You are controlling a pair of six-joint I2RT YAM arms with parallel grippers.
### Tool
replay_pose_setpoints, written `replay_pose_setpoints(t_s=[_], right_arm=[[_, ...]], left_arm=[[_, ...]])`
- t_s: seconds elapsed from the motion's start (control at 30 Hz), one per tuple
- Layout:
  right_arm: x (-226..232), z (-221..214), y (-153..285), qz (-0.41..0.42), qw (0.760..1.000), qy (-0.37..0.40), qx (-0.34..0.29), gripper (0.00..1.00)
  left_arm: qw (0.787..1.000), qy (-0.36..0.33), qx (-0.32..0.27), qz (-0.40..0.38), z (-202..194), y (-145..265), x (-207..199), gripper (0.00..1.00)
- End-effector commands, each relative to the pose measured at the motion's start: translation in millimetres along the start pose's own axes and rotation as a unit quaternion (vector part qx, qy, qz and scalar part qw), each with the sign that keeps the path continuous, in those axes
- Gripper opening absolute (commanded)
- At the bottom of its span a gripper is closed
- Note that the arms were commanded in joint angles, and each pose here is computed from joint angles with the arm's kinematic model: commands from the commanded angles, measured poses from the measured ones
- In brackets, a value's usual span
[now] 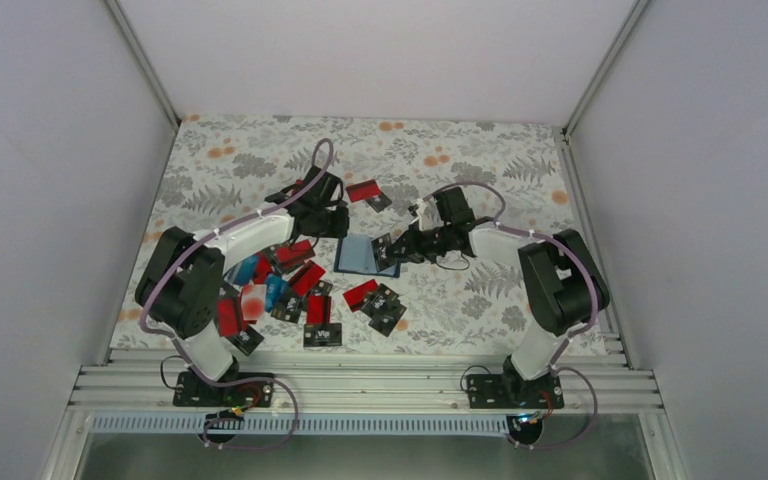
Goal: Put the credit cards into the card holder
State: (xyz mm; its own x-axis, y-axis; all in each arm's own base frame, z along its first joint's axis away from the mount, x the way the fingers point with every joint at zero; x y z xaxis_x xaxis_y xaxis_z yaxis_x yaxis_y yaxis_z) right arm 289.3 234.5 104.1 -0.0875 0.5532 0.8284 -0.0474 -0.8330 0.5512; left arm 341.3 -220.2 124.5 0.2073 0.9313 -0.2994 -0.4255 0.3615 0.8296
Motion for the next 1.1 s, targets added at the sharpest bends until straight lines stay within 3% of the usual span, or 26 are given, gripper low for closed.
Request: replay_pose_setpoints(t_s=[0.0,0.33,1.07], right_arm=[[4,8,-13,0.006,1.0,0.019,0.009,0.04],[-14,10,-31,-0.004,1.0,-0.005,0.028,0.04],[-7,15,-36,0.012,0.999,0.008,0.035,0.04]], left_arm=[[1.0,-0.014,0.013,0.0,0,-10,6,0.24],[0.999,-0.001,0.046,0.016,-19,-30,26,0.21],[0.995,0.028,0.091,0.0,-49,-53,42,0.17]])
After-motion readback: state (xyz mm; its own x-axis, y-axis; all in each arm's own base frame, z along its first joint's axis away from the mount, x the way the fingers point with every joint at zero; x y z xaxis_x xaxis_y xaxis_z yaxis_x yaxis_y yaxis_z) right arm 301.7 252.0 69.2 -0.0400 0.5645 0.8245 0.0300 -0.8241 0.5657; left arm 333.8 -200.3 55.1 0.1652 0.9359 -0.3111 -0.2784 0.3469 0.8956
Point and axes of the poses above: each gripper's point midway between its finger pads, its own y axis back along the fingers, its own x axis along the line the jaws close on, z = x × y, the point moved 4 cm from there along y, back along the fingers, and after that the axes turned 2 degrees about -y, right-handed, at the moved point
